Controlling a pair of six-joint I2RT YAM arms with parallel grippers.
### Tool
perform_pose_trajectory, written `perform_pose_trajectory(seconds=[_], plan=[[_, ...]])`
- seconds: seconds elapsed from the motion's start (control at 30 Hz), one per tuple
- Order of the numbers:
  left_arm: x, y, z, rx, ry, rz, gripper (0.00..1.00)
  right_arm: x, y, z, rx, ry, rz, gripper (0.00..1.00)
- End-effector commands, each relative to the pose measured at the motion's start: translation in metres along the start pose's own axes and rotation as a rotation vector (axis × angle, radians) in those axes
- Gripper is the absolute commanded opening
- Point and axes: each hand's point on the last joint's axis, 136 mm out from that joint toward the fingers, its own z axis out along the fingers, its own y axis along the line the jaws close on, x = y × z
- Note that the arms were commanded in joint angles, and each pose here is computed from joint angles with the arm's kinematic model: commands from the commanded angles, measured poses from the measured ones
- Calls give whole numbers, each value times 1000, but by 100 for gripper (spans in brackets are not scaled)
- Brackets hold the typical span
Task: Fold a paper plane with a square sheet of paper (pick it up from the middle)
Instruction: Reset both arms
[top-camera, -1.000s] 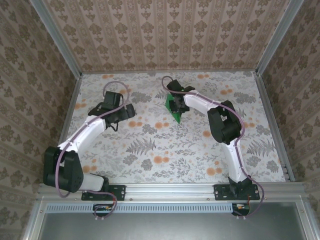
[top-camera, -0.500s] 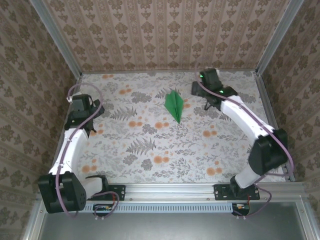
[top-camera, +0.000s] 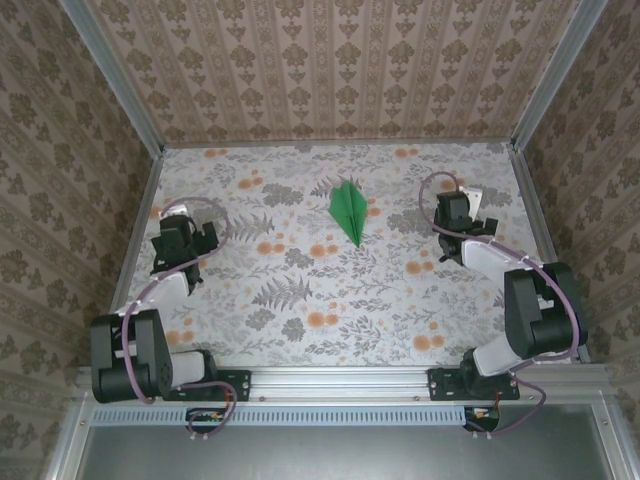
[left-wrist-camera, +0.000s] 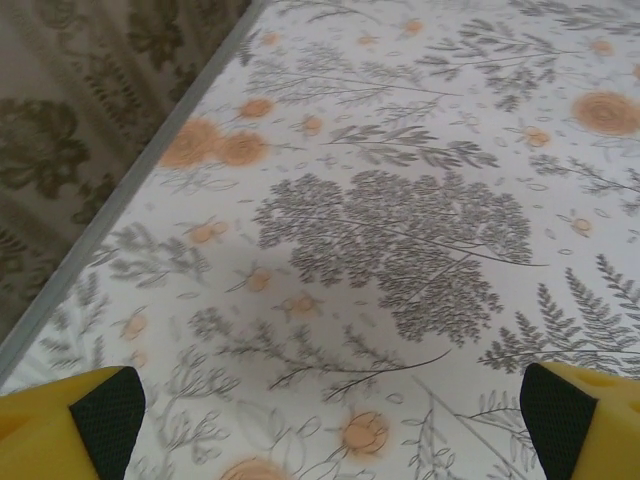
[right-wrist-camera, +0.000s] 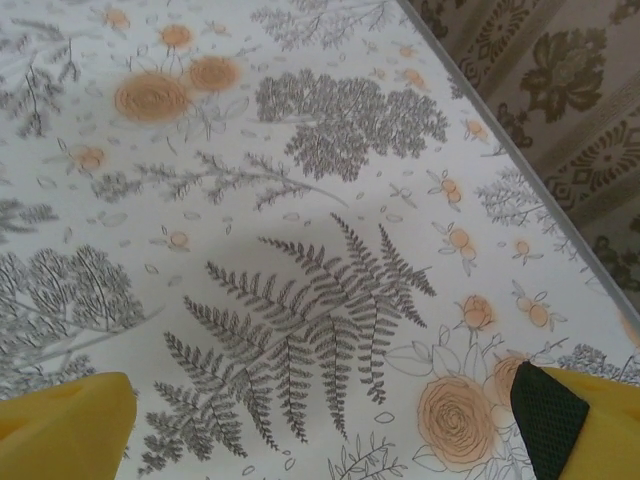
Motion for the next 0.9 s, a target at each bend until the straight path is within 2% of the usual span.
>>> perform_pose_trajectory(seconds=[0.0,0.1,0.4,0.6,0.73,0.87], plan=[[-21,-19,6,142,-146,21,100,-19,14,1,-77,-157,11,100],[-17,-31,12,220,-177,27,100,-21,20,-3,-166,-221,30,100],[-4,-52,9,306,-236,99,100,-10,32,-13,-379,-313,62,100],[3,-64,16,302,-232,158,100,-3,39,-13,-426,-337,46,100],[3,-60,24,225,-189,169,100,-2,41,-12,-433,-327,40,100],[2,-61,22,221,-201,172,100,-3,41,-11,-432,-325,40,100]])
